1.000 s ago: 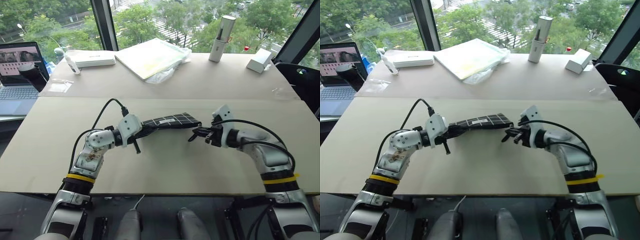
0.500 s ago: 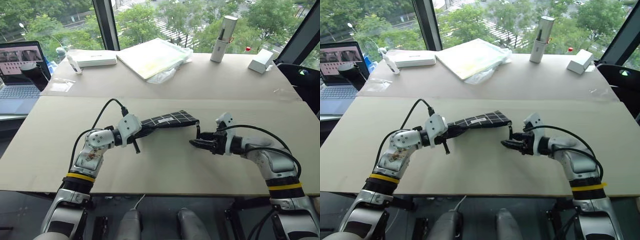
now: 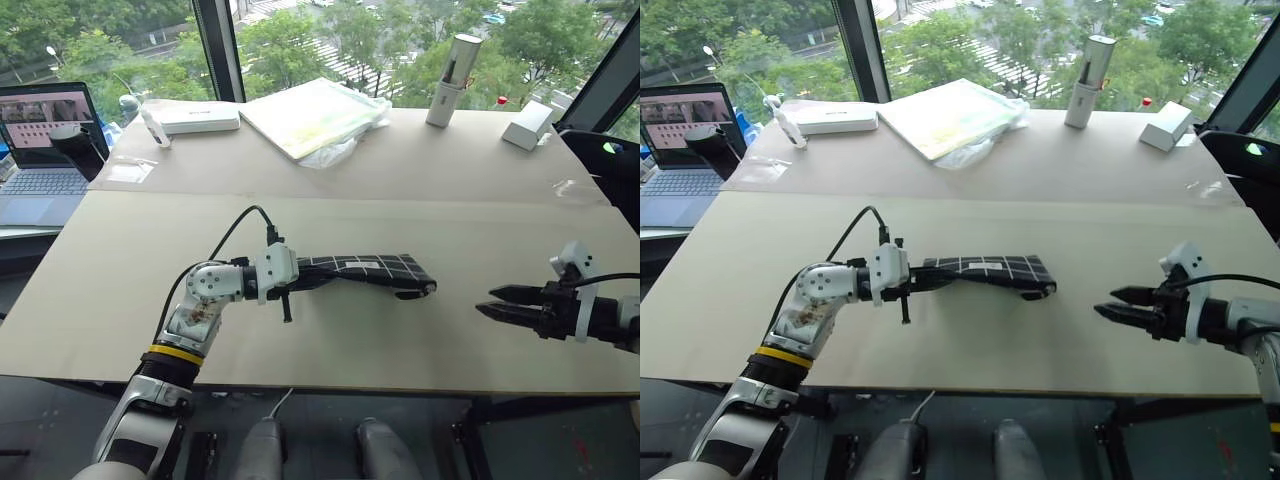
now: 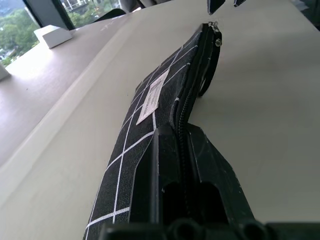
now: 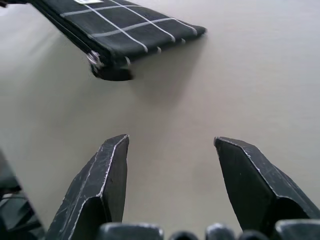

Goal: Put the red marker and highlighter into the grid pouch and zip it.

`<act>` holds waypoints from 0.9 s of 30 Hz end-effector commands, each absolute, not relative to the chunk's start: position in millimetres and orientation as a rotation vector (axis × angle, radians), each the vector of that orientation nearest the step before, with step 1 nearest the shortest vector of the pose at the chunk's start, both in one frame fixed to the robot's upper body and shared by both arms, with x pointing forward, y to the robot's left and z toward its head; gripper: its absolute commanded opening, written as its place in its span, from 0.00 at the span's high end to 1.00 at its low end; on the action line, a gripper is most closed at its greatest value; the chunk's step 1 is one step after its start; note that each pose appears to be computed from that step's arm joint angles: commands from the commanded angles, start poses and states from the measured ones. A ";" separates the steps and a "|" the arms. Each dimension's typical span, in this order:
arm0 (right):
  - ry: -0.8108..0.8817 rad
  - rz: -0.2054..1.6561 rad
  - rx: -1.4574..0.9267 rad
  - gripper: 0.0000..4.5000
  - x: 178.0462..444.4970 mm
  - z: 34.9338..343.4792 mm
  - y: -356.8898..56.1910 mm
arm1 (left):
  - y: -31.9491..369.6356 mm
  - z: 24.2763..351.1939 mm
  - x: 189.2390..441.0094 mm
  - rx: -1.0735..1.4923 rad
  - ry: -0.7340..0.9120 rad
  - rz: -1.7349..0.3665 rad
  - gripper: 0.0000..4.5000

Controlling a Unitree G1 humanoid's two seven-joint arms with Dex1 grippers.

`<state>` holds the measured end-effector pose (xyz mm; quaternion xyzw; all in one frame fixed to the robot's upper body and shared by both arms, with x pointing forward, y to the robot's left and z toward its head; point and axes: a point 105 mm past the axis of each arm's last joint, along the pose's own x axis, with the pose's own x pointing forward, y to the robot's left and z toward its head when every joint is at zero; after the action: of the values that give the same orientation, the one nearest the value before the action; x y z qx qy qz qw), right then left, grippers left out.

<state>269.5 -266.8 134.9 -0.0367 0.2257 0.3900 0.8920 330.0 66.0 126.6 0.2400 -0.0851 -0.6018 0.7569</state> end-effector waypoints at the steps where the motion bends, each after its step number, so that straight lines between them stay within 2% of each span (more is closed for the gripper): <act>1: 0.392 0.798 -0.095 0.32 269.8 148.5 -262.7 | 61.6 113.9 339.7 0.551 -0.174 -1.286 0.92; 2: 0.396 0.793 -0.098 0.32 269.4 147.0 -262.6 | 61.0 109.8 338.4 0.537 -0.159 -1.301 0.84; 3: 0.398 0.786 -0.096 0.32 269.0 146.3 -263.0 | 60.5 107.4 337.0 0.536 -0.157 -1.309 0.80; 9: 0.404 0.763 -0.097 0.32 269.5 145.9 -268.3 | 57.7 117.6 333.9 0.457 -0.182 -1.295 0.32; 12: 0.407 0.753 -0.098 0.32 271.1 145.7 -272.2 | 53.9 137.2 321.4 0.234 -0.169 -1.320 0.10; 16: 0.407 0.737 -0.103 0.32 276.0 149.0 -280.0 | 68.8 168.2 311.8 -0.006 -0.105 -1.267 0.10; 19: 0.392 0.726 -0.093 0.32 281.7 153.7 -287.3 | 101.1 187.9 311.8 -0.128 -0.089 -1.128 0.10; 22: 0.378 0.722 -0.084 0.32 287.8 156.3 -291.0 | 140.8 183.7 312.5 -0.143 -0.022 -0.971 0.10; 25: 0.364 0.721 -0.071 0.32 291.8 158.1 -293.0 | 157.2 180.4 310.9 -0.149 0.007 -0.902 0.10; 27: 0.362 0.714 -0.064 0.32 296.2 156.1 -295.4 | 182.8 170.5 306.9 -0.134 0.042 -0.807 0.10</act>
<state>292.5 -292.4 146.9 -0.0188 0.1957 0.3466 0.9172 312.3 166.3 162.9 -0.0754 0.0325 -0.4160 0.9056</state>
